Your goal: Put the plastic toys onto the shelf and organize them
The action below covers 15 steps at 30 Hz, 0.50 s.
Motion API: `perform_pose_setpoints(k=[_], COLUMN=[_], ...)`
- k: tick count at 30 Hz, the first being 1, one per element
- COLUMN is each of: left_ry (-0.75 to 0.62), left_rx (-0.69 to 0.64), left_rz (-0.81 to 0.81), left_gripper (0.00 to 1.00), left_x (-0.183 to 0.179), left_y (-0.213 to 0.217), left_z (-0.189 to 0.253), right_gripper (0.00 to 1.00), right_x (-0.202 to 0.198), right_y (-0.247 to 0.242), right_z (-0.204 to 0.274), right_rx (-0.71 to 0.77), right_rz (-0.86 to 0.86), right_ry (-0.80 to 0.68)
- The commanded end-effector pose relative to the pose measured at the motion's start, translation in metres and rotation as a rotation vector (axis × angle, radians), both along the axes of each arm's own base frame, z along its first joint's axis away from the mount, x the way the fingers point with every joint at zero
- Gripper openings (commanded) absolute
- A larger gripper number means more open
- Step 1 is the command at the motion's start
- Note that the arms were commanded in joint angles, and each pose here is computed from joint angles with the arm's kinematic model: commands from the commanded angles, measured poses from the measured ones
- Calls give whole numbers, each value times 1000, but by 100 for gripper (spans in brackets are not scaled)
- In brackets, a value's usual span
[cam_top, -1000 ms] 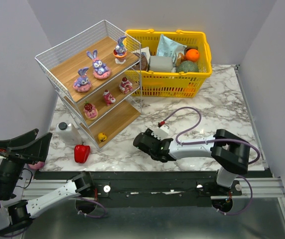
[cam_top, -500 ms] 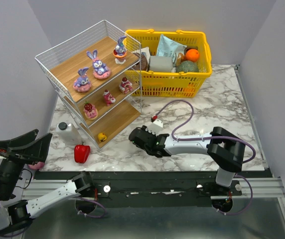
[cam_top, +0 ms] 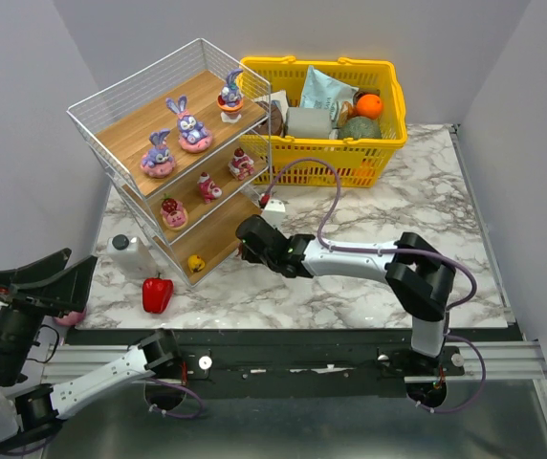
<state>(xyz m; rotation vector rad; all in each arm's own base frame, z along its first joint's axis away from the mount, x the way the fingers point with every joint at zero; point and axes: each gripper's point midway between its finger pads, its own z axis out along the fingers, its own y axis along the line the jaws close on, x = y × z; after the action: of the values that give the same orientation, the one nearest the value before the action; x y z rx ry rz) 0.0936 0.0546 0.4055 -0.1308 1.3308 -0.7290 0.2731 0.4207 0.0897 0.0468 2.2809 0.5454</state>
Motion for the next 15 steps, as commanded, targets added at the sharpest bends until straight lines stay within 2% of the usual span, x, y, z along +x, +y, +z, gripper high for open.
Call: perform_pose_setpoints(k=[1, 15], left_ry=[-28, -23], left_rx=[-84, -73], left_rz=[-2, 7], left_gripper=[99, 99], left_x=[-8, -7], left_y=[28, 28], left_z=[1, 2], right_gripper=[22, 22], right_x=[10, 21], right_y=[22, 57], right_z=[-1, 1], right_rx=[-32, -26], right_rz=[117, 231], right_ry=[-32, -90])
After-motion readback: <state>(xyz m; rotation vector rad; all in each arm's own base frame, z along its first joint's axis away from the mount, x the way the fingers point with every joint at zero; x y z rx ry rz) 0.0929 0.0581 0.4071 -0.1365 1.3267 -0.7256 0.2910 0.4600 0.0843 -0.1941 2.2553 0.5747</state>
